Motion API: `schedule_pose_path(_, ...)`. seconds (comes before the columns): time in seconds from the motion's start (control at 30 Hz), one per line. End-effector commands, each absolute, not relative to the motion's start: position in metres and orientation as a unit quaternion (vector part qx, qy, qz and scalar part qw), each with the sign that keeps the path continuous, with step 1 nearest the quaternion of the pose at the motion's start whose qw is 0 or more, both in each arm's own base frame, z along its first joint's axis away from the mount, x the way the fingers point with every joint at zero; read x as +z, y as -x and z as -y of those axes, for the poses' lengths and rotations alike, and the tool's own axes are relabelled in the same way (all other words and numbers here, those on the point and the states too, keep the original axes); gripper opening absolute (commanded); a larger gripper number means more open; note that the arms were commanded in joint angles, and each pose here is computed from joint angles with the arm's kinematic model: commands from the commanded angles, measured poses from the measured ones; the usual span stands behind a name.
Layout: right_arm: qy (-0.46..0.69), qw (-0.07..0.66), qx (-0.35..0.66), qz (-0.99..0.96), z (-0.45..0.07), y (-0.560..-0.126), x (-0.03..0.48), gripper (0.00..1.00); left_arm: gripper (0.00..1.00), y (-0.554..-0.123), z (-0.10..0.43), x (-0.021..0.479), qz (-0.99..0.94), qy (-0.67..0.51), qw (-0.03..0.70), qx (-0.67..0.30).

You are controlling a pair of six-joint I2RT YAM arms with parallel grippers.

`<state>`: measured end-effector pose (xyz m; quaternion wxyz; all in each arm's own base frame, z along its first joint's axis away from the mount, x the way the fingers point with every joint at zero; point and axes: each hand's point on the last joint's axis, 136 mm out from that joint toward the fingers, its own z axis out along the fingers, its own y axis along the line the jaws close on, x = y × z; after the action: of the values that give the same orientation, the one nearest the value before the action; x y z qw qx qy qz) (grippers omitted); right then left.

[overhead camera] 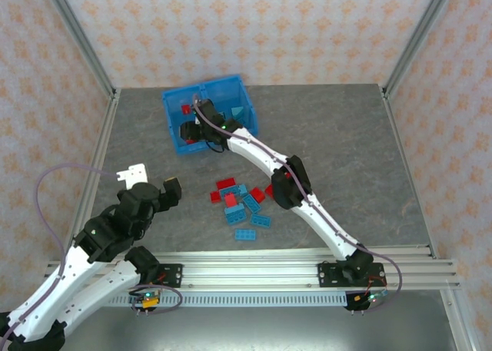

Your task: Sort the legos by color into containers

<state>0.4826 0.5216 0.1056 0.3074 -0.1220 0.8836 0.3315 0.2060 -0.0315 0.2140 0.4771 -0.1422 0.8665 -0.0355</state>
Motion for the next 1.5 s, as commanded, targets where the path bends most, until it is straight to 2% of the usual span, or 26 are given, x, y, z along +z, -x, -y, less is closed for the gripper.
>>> schedule_pose_path(0.0,0.128,0.359,0.385,-0.841,-0.533,-0.482,0.188,0.55,1.00,-0.206,0.028,0.201,-0.872,0.171,0.459,-0.027)
schedule_pose_path(0.23,0.134,0.352,0.392,-0.840,-0.508,-0.453,0.262,0.55,1.00,-0.211,0.039,0.191,-0.882,0.194,0.426,-0.042)
schedule_pose_path(0.4,0.150,0.341,0.351,-0.859,-0.452,-0.413,0.299,0.58,0.99,-0.219,0.066,0.174,-0.888,0.208,0.398,-0.103)
schedule_pose_path(0.53,0.155,0.347,0.328,-0.865,-0.383,-0.368,0.305,0.62,0.97,-0.232,0.094,0.153,-0.896,0.212,0.364,-0.145)
schedule_pose_path(0.7,0.152,0.330,0.294,-0.884,-0.296,-0.302,0.273,0.70,0.97,-0.248,0.129,0.123,-0.916,0.200,0.310,-0.155)
schedule_pose_path(0.77,0.145,0.318,0.275,-0.896,-0.267,-0.278,0.259,0.72,0.93,-0.256,0.141,0.112,-0.926,0.191,0.291,-0.149)
schedule_pose_path(0.93,0.115,0.295,0.273,-0.908,-0.228,-0.235,0.245,0.72,0.70,-0.268,0.151,0.076,-0.944,0.191,0.247,-0.105)
schedule_pose_path(1.23,0.095,0.310,0.276,-0.905,-0.218,-0.231,0.250,0.73,0.50,-0.275,0.166,0.047,-0.952,0.185,0.219,-0.105)
schedule_pose_path(1.4,0.096,0.301,0.275,-0.908,-0.220,-0.231,0.248,0.73,0.29,-0.271,0.154,0.034,-0.957,0.191,0.210,-0.066)
schedule_pose_path(1.47,0.093,0.300,0.274,-0.909,-0.219,-0.231,0.247,0.73,0.25,-0.269,0.152,0.030,-0.958,0.193,0.206,-0.059)
